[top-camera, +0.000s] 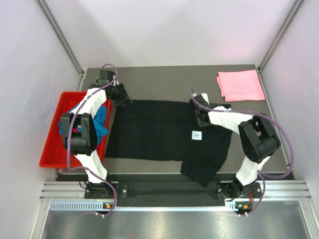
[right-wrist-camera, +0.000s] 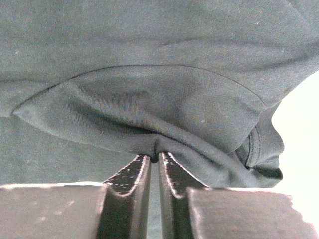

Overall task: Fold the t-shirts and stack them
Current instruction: Fold the tshirt

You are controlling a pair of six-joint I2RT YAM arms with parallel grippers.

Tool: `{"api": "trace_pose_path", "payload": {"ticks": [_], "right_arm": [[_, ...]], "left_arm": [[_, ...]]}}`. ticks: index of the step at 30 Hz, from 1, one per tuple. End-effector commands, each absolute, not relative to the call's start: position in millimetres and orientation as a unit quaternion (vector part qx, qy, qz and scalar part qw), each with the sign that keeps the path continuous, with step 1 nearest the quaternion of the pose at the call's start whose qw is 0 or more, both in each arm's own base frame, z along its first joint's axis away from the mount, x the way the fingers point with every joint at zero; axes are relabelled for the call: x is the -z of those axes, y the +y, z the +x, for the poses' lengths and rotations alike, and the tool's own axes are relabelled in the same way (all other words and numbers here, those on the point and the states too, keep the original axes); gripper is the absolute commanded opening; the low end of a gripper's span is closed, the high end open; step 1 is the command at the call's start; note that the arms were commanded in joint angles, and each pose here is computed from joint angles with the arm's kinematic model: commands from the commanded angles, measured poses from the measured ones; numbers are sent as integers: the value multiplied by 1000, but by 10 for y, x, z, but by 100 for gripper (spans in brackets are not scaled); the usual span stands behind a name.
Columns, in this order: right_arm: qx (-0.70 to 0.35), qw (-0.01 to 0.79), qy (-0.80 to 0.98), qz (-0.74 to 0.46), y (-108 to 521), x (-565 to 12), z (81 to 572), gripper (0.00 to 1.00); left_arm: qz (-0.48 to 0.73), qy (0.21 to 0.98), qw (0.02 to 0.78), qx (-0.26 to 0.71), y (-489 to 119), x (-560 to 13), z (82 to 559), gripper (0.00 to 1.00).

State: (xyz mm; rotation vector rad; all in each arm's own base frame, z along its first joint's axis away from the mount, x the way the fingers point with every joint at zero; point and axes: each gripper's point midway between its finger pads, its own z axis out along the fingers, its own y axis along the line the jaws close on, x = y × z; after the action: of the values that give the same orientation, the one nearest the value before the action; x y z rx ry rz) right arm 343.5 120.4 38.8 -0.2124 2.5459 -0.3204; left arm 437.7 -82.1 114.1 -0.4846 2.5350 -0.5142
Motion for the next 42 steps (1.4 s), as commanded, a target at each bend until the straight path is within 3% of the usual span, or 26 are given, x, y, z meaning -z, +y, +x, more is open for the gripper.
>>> {"api": "trace_pose_path", "payload": {"ticks": [1,3,7,13,22,27,31,32,36,39,42], "right_arm": [[119,321,937,-69,1227,-587,3630,8],[120,318,938,-73,1227,-625,3624,0],[119,283,949,-77,1188,-756,3480,0],[11,214,973,-83,1198,-963,3161,0],[-105,144,983,-38,1285,-489,3101,4],[-127,167,978,-15,1250,-551,3426,18],[-103,218,970,-14,1210,-680,3759,22],[-96,230,968,-16,1203,-724,3789,29],[-66,266,961,-39,1247,-888,3729,39],[-21,296,954,-49,1178,-1060,3609,40],[13,304,951,-65,1150,-1080,3488,31]], "left_arm": [[-178,925,271,198,-816,-1279,4429,49],[-179,925,270,198,-816,-1266,4417,49],[-176,924,274,200,-820,-1309,4419,49],[-175,929,263,191,-801,-1190,4426,50],[-194,943,214,164,-755,-578,4570,49],[-197,947,222,121,-610,-460,4711,49],[-200,951,208,112,-591,-351,4759,50],[-200,951,206,112,-594,-325,4766,49],[-199,952,205,108,-583,-293,4789,49],[-198,953,207,103,-563,-291,4799,49],[-197,953,207,103,-565,-283,4812,49]]}}
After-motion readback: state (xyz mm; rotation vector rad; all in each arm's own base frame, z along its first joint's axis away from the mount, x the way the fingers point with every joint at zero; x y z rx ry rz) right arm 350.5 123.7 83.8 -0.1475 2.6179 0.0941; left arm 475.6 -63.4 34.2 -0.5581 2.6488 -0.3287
